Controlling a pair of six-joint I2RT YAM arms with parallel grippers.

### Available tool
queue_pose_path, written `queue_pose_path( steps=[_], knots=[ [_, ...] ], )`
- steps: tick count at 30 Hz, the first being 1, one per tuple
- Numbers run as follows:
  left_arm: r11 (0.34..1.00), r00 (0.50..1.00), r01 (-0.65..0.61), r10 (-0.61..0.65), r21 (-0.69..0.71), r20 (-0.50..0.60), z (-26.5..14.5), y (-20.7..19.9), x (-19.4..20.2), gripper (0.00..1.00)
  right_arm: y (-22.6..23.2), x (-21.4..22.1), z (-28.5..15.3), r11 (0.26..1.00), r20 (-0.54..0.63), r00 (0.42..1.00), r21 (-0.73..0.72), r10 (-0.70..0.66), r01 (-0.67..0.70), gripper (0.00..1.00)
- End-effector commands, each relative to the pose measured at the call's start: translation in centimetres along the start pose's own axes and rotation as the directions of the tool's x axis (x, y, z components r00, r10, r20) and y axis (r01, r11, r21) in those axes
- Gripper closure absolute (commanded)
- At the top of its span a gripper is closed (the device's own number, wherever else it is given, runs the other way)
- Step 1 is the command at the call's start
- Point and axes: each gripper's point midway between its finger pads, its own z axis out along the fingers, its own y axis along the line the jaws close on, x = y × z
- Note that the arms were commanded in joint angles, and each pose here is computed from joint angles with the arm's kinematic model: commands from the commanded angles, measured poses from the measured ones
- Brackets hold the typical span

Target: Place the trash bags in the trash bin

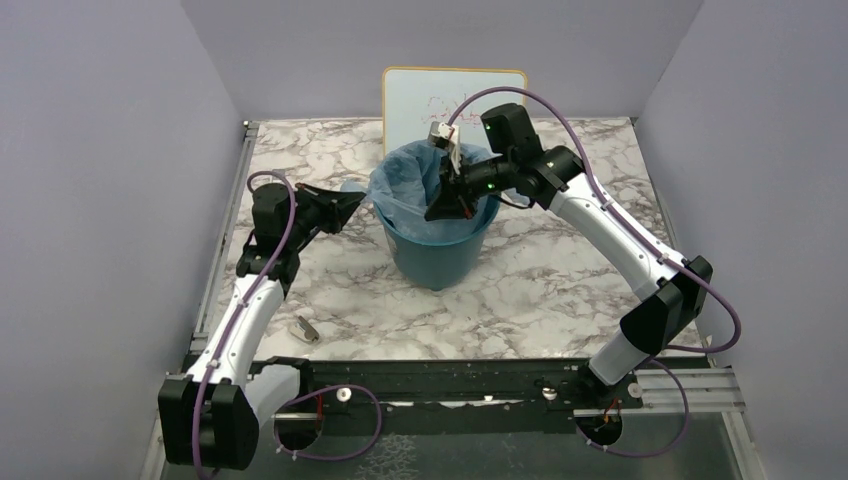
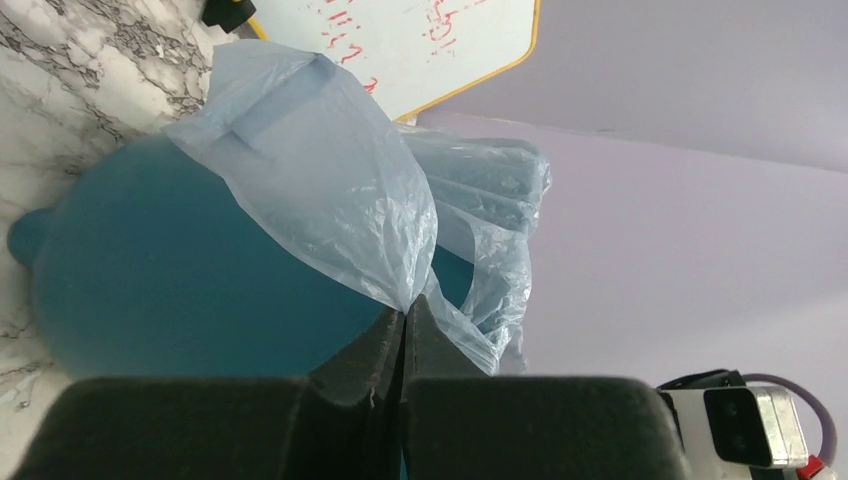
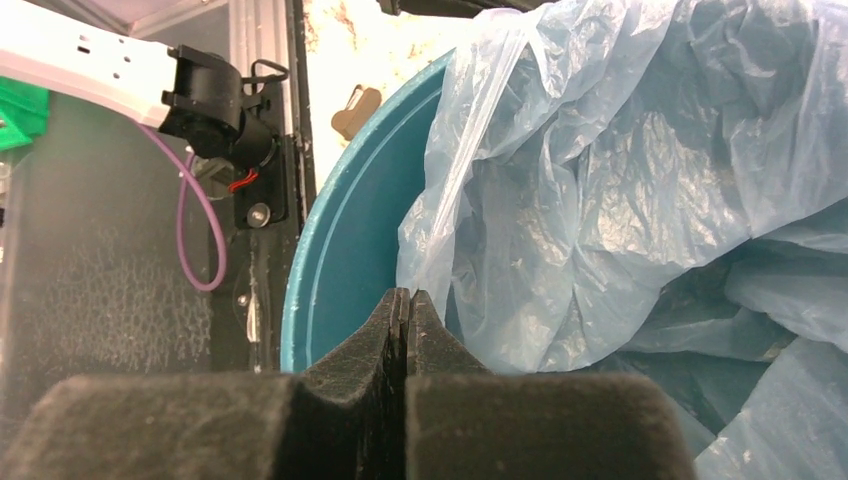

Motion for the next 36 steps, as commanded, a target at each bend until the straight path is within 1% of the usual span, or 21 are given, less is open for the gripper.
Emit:
queue_pose_path(
  steps=[1,2,5,7,9,10,11,12,13,14,15,16,17,18,19,21,23,28,31,33,36],
  knots=[
    [0.998,0.998,-0.053,0.054,0.025,-0.027,0.0,0.2,0.5,1.0,2.9,0.4,-1.0,0.996,-0.024,1.0,-0.093,0.013,-0.015,0.9],
    [0.997,0.997,-0.071,0.071,0.004,-0.037,0.2,0.7,0.5,1.0,3.0,0.8,-1.0,0.995,-0.038,0.999,-0.1,0.026,-0.029,0.81],
    [0.994,0.992,-0.109,0.106,-0.034,-0.074,0.5,2.1,0.9,1.0,2.3,-0.3,-1.7,0.998,-0.051,0.997,-0.027,0.051,-0.052,0.76],
    [0.993,0.991,-0.11,0.105,-0.051,-0.085,0.8,2.9,1.0,1.0,1.6,-2.1,-2.9,0.998,-0.019,1.0,0.062,0.024,-0.023,0.62],
    [0.992,0.99,-0.11,0.104,-0.056,-0.101,1.0,3.2,1.2,1.0,0.2,-4.3,-4.6,0.976,0.046,0.999,0.217,-0.021,0.011,0.59],
    [0.992,0.988,-0.114,0.108,-0.049,-0.11,1.2,3.1,1.3,1.0,-0.4,-5.5,-5.9,0.953,0.089,0.994,0.302,-0.065,0.035,0.56],
    [0.992,0.986,-0.118,0.112,-0.041,-0.121,1.3,3.0,1.4,1.0,-0.7,-6.6,-7.9,0.914,0.142,0.984,0.404,-0.104,0.038,0.51],
    [0.992,0.984,-0.122,0.116,-0.034,-0.131,1.4,2.8,1.5,1.0,-1.9,-7.4,-9.7,0.853,0.192,0.973,0.522,-0.128,0.009,0.42],
    [0.991,0.982,-0.129,0.124,-0.028,-0.141,1.5,2.6,1.6,1.0,-3.6,-7.3,-12.1,0.752,0.243,0.961,0.656,-0.129,-0.065,0.32],
    [0.991,0.98,-0.134,0.129,-0.024,-0.149,1.6,2.5,1.6,1.0,-5.5,-7.3,-14.6,0.627,0.31,0.941,0.762,-0.139,-0.159,0.27],
    [0.99,0.979,-0.138,0.134,-0.02,-0.155,1.6,2.3,1.7,1.0,-7.2,-5.9,-17.3,0.498,0.348,0.931,0.83,-0.112,-0.251,0.27],
    [0.99,0.978,-0.141,0.136,-0.017,-0.158,1.7,2.1,1.7,1.0,-8.8,-4.1,-19.4,0.401,0.382,0.922,0.856,-0.063,-0.327,0.26],
    [0.99,0.977,-0.142,0.138,-0.015,-0.161,1.6,2.1,1.8,1.0,-10.1,-2.0,-21.2,0.33,0.42,0.908,0.856,0.005,-0.398,0.26],
    [0.99,0.977,-0.142,0.138,-0.014,-0.163,1.6,2.1,1.8,1.0,-11.4,0.1,-22.6,0.284,0.474,0.876,0.832,0.084,-0.477,0.25],
    [0.99,0.977,-0.143,0.139,-0.014,-0.162,1.6,2.1,1.8,1.0,-12.4,2.0,-23.5,0.263,0.528,0.834,0.791,0.16,-0.552,0.24],
    [0.99,0.978,-0.142,0.138,-0.017,-0.158,1.5,2.2,1.8,1.0,-13.4,5.0,-23.7,0.278,0.612,0.734,0.68,0.293,-0.678,0.23],
    [0.99,0.979,-0.143,0.138,-0.02,-0.153,1.4,2.2,1.7,1.0,-13.5,6.3,-22.3,0.325,0.642,0.67,0.586,0.374,-0.742,0.21],
    [0.988,0.977,-0.155,0.151,-0.011,-0.147,1.3,1.7,1.7,1.0,-13.6,7.0,-19.0,0.384,0.672,0.562,0.415,0.483,-0.825,0.19],
    [0.987,0.976,-0.16,0.157,-0.009,-0.149,1.2,1.5,1.7,1.0,-13.6,7.3,-17.3,0.411,0.665,0.518,0.33,0.537,-0.85,0.19],
    [0.987,0.976,-0.163,0.16,-0.004,-0.149,1.1,1.4,1.7,1.0,-13.6,7.9,-16.4,0.398,0.664,0.473,0.276,0.579,-0.875,0.2],
    [0.986,0.975,-0.167,0.165,0.0,-0.146,1.0,1.2,1.7,1.0,-14.2,10.2,-14.9,0.353,0.638,0.434,0.259,0.637,-0.899,0.23]
  ],
)
